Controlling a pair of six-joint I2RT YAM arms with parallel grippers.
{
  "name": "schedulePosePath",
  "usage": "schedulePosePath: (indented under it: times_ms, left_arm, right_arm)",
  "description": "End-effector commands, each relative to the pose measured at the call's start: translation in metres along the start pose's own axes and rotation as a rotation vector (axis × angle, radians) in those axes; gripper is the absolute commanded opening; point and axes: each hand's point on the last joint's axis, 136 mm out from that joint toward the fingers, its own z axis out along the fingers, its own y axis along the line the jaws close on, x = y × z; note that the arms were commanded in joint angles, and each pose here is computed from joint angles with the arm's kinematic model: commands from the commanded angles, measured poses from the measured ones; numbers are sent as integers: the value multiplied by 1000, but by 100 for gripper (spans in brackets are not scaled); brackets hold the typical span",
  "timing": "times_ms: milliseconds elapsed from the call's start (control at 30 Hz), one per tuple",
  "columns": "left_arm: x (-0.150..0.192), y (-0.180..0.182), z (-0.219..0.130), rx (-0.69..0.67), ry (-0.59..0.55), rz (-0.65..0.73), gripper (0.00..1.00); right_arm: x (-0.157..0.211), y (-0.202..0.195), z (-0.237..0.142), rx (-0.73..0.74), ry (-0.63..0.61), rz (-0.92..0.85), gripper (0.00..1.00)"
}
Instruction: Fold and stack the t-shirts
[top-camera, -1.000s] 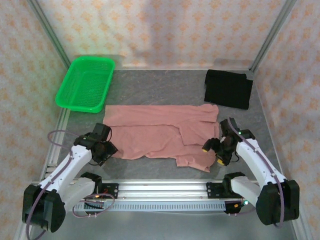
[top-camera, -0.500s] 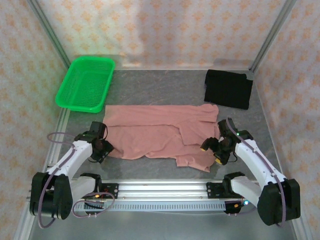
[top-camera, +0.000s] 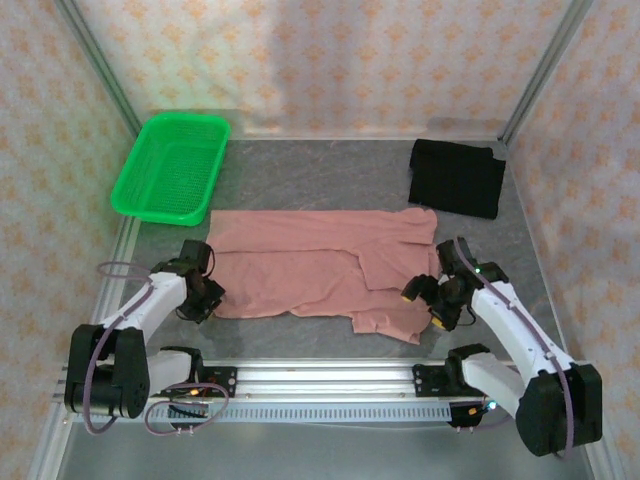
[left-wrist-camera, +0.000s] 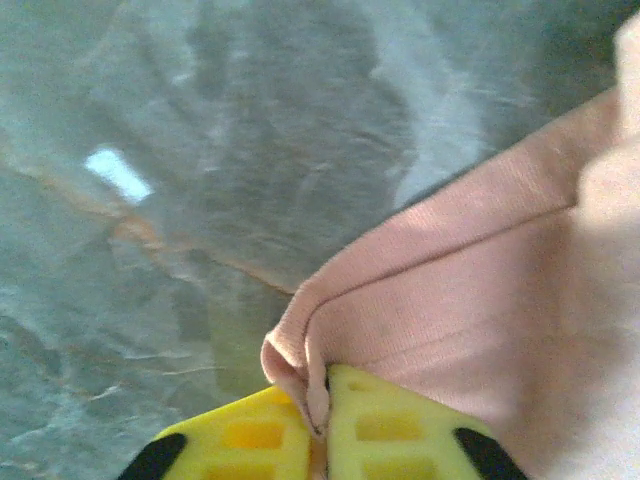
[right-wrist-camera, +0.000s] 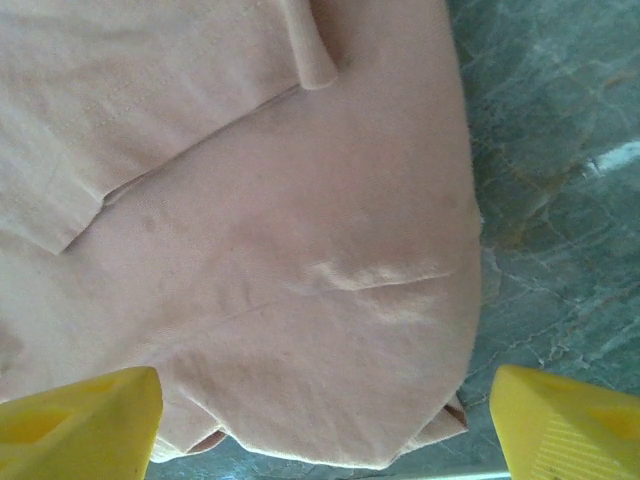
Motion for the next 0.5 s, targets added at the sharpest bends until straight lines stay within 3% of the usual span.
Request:
schedulePosePath:
  times_ms: [0,200,467]
  left_arm:
    - [-9,-16,-13,73,-46,20,0]
    - [-10,-21,-51,167,-98,26,0]
    - [-3,-22,-91,296,-140,-7,0]
  right_arm:
    - [8,-5,-11,15,6,42,85]
    - [32,-17,-14,84,102,24,81]
    - [8,-16,10,164,33,8,74]
